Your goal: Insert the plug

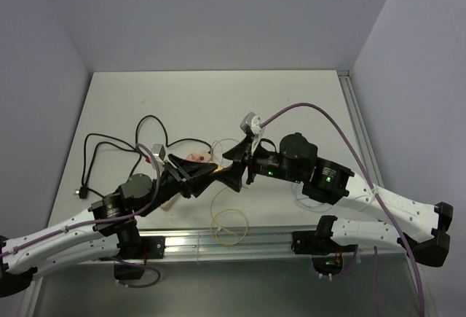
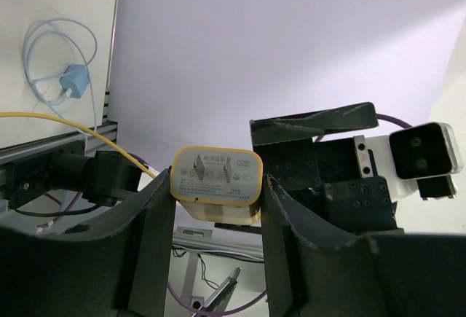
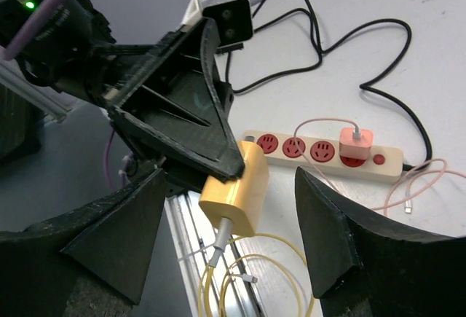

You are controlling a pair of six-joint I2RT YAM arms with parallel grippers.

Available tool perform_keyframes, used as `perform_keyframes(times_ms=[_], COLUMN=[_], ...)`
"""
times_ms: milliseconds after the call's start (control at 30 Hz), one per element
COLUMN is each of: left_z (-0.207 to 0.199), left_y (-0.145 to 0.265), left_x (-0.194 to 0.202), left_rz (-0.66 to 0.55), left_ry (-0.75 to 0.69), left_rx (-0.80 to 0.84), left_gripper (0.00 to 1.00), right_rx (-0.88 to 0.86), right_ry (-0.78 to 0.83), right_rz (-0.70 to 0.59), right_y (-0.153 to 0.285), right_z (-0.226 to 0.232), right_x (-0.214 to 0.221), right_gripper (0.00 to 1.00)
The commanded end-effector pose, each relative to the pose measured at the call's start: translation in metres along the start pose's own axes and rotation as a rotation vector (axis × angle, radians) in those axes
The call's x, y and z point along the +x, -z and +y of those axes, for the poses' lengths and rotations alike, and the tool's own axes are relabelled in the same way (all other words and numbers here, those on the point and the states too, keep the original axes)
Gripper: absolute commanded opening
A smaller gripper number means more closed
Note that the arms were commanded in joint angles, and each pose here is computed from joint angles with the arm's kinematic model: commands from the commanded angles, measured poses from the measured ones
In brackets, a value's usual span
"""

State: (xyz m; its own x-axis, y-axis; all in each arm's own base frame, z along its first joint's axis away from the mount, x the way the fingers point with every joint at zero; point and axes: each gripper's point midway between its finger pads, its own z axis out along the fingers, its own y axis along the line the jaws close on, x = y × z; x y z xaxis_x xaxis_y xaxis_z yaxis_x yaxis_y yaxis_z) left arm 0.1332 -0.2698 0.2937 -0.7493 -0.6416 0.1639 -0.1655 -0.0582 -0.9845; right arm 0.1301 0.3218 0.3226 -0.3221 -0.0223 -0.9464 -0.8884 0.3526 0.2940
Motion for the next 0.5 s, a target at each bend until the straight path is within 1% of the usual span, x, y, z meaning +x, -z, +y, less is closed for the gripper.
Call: perform_keyframes(times_ms=[0, 100, 133, 167, 200, 233, 267, 300, 333, 367, 433, 467], left_z=[-0.025, -0.029, -0.03, -0.032, -0.034, -0.042, -0.042, -0.039, -0.045, -0.042, -0.039, -0.04], left_y=[0.006, 0.007, 0.007, 0.007, 0.008, 0.01, 0.011, 0.012, 0.014, 0.014, 0.014, 0.014], left_x=[0.002, 0.002, 0.002, 0.002, 0.002, 0.002, -0.001, -0.004, -0.006, -0.01, -0.021, -0.024], left_rz=[0.008, 0.001, -0.001, -0.006, -0.007, -0.009, -0.03, -0.042, -0.059, -0.08, -0.134, -0.152], left_ry=[0.031, -0.044, -0.069, -0.142, -0.188, -0.222, -0.275, -0.302, -0.319, -0.352, -0.371, -0.383], left_rx=[0.08, 0.087, 0.09, 0.106, 0.131, 0.176, 0.188, 0.2, 0.236, 0.233, 0.218, 0.214], left_gripper=[0.0, 0.0, 0.0, 0.0, 0.0, 0.0, 0.0, 0.0, 0.0, 0.0, 0.0, 0.0], right_rx=[0.046, 0.157, 0.234, 0.284, 0.331, 0.387, 0.407, 0.404, 0.388, 0.352, 0.29, 0.229], right_ry=[0.029, -0.016, -0.067, -0.107, -0.15, -0.23, -0.261, -0.29, -0.328, -0.349, -0.396, -0.411], right_rz=[-0.033, -0.019, -0.034, -0.012, -0.031, -0.052, -0.035, -0.047, -0.066, -0.073, -0.105, -0.122], right_y=[0.0, -0.001, 0.001, 0.004, 0.009, 0.014, 0.018, 0.021, 0.025, 0.026, 0.031, 0.03], right_z=[-0.008, -0.026, -0.037, -0.044, -0.048, -0.054, -0.055, -0.052, -0.047, -0.04, -0.027, -0.016], right_x=[-0.005, -0.002, -0.004, 0.001, -0.006, -0.009, -0.005, -0.009, -0.013, -0.017, -0.024, -0.031], right_gripper=[0.78, 0.82, 0.86, 0.88, 0.9, 0.96, 0.99, 1.0, 1.0, 1.0, 1.0, 1.0])
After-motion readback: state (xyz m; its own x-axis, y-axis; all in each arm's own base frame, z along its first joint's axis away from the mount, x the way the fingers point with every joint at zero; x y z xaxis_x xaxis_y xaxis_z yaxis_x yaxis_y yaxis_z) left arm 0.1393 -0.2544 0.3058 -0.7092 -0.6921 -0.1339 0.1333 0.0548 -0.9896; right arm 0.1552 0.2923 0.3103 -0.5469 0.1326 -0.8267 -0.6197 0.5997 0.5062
